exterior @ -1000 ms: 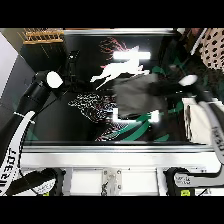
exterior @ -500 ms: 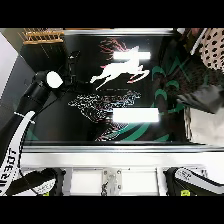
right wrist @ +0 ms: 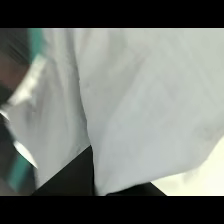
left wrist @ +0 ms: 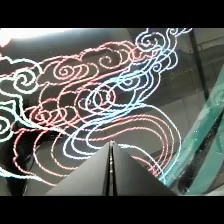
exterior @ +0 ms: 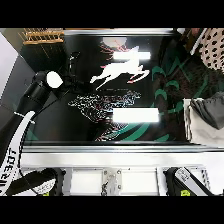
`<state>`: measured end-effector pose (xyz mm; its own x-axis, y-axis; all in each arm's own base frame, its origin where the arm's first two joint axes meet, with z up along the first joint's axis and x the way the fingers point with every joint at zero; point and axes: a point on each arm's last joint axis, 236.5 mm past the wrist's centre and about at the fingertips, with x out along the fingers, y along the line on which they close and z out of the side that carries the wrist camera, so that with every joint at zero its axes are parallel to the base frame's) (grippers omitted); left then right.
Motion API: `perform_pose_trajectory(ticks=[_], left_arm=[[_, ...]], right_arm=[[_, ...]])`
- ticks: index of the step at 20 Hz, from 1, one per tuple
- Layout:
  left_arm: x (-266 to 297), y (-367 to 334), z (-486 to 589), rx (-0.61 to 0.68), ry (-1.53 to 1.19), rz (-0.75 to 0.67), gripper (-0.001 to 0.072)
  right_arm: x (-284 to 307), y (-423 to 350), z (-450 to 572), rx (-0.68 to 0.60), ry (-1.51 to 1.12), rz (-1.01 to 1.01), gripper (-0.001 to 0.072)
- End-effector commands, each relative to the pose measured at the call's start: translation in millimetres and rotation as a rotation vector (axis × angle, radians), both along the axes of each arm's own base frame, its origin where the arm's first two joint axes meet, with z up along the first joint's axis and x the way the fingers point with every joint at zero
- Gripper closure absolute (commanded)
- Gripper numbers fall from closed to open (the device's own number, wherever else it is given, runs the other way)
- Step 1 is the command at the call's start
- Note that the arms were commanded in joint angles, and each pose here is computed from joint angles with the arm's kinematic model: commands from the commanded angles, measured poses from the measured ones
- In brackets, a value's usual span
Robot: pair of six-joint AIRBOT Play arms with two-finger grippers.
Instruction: Fold the clothes and pants, and hang the long-sleeved shirts on hangers.
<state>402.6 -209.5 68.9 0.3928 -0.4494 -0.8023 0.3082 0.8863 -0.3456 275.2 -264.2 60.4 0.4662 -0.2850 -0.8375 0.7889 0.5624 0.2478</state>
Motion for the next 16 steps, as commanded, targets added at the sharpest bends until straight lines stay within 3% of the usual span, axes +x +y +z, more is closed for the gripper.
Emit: perform_pose_trajectory(ticks=[1,8,9,10,11,14,16], left_arm=[[-4.5,0.3,-2.2,0.006,0.018,-0.008,0.0703],[-6.0,0.5,-2.9,0.008,0.024,-0.01,0.0703],[-6.2,0.6,-3.1,0.009,0.025,-0.011,0.0703],[-6.0,0.6,-3.0,0.009,0.024,-0.01,0.0703],[-6.0,0.6,-3.0,0.009,0.024,-0.01,0.0703],[-5.9,0.6,-2.9,0.009,0.024,-0.01,0.0704],[-3.7,-0.2,-1.4,0.004,0.014,-0.007,0.0704]], right_arm=[[-43.6,21.9,-39.2,0.043,0.128,-0.036,0.0689],[-81.4,49.1,-79.4,0.107,0.261,-0.021,0.0673],[-86.9,47.5,-80.0,0.097,0.286,-0.018,0.0517],[-96.6,44.2,-80.4,0.078,0.33,-0.011,0.0201],[-108.4,37.8,-78.9,0.045,0.384,-0.006,0.0],[-135.5,0.8,-36.2,-0.137,0.512,-0.011,0.0003],[-89.7,-1.6,14.4,-0.267,0.3,0.051,0.0003]])
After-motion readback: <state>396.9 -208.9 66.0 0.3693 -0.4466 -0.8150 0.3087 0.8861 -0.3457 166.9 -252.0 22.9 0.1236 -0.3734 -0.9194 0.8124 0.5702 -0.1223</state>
